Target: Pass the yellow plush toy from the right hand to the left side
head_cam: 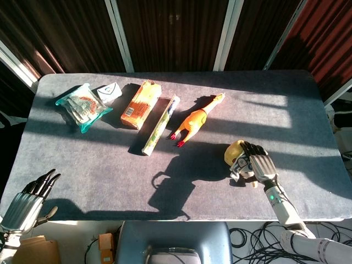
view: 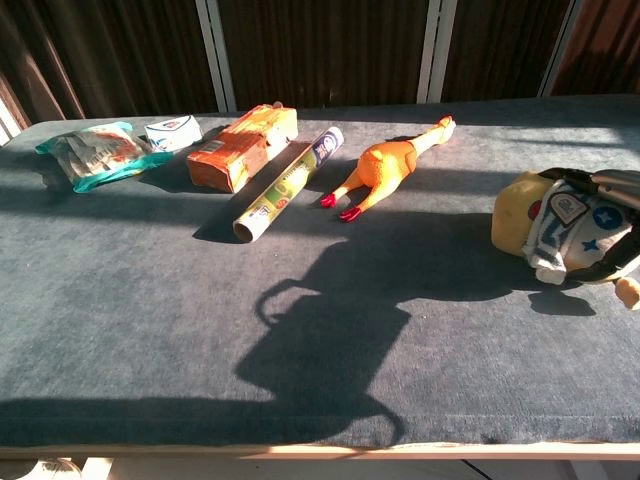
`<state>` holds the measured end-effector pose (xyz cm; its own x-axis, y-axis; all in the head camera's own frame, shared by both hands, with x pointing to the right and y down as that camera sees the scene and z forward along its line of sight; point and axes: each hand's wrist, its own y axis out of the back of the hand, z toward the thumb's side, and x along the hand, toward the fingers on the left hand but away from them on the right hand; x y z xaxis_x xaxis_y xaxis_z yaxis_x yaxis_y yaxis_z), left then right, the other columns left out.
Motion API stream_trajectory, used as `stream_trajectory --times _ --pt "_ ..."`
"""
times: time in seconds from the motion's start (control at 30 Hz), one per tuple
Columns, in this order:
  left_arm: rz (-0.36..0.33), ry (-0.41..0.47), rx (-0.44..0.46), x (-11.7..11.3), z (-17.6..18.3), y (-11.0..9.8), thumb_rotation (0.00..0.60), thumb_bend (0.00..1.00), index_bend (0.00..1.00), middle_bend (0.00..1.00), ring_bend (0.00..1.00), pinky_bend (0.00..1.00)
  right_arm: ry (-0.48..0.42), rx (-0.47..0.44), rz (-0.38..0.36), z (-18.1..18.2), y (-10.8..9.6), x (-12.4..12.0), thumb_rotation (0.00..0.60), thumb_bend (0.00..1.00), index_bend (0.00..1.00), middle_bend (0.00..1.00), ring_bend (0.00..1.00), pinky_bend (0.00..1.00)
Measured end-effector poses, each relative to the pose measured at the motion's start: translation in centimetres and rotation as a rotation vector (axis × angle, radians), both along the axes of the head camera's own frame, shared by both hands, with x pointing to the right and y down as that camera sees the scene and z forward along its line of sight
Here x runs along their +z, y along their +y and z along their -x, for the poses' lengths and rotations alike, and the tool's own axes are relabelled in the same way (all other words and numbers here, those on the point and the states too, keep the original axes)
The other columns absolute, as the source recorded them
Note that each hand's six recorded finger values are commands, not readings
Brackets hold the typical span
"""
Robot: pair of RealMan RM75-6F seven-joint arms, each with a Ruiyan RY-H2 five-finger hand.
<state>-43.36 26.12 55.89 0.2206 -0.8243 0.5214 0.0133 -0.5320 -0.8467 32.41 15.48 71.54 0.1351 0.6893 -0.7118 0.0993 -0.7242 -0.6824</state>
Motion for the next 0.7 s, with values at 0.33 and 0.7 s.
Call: stream_trajectory --times 0.33,0.7 --pt "-0.004 -0.003 -0.005 -0.15 0.08 0.03 0.6 0.29 0.07 0.0 0.12 0.26 0.013 0.005 -0.001 -0.31 -0.03 -0.06 0.6 0.05 0.0 0.0 0.0 0.04" --pt "-0.013 0.002 -0.019 -0.58 0.38 0.01 0.6 0.29 0.08 0.0 0.12 0.26 0.073 0.007 -0.041 -1.01 -0.55 0.36 0.6 0.05 0.07 0.09 0.22 0.38"
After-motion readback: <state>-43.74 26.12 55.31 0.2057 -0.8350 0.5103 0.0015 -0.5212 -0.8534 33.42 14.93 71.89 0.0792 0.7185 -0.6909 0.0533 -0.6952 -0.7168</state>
